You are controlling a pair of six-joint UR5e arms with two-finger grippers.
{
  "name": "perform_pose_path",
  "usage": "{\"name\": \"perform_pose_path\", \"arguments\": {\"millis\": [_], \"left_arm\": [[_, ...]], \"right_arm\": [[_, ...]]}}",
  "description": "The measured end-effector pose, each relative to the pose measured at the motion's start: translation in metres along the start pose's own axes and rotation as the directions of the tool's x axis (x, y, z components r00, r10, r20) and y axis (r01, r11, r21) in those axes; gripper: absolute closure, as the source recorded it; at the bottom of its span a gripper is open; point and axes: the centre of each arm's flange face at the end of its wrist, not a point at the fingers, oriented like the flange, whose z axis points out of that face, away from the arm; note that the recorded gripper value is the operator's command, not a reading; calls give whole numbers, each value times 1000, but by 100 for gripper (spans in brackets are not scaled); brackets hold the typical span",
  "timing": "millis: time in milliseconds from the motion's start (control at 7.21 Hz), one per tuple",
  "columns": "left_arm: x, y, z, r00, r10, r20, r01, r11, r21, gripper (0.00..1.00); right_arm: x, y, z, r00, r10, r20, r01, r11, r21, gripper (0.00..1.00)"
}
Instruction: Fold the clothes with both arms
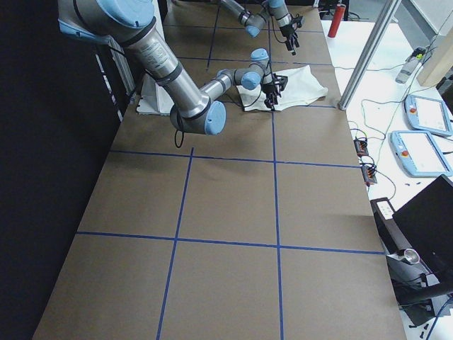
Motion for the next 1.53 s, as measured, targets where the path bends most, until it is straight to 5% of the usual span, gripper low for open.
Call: {"name": "perform_pose_path", "arguments": {"millis": [694,971,1110,1526], "left_arm": [[-1,1,0,1000,1,1,-1,1000,-1,0],[-1,1,0,1000,1,1,-1,1000,-1,0],[-1,1,0,1000,0,1,0,1000,-1,0],[-1,1,0,1000,0,1,0,1000,-1,0]], "right_arm": [[0,8,3,1000,-4,-5,4,1000,-6,53],[-1,10,3,1000,-4,-3,4,1000,-7,90],[-2,11,2,1000,0,-2,0,1000,-8,100],[-1,12,3,1000,10,-3,-10,1000,-9,100]]}}
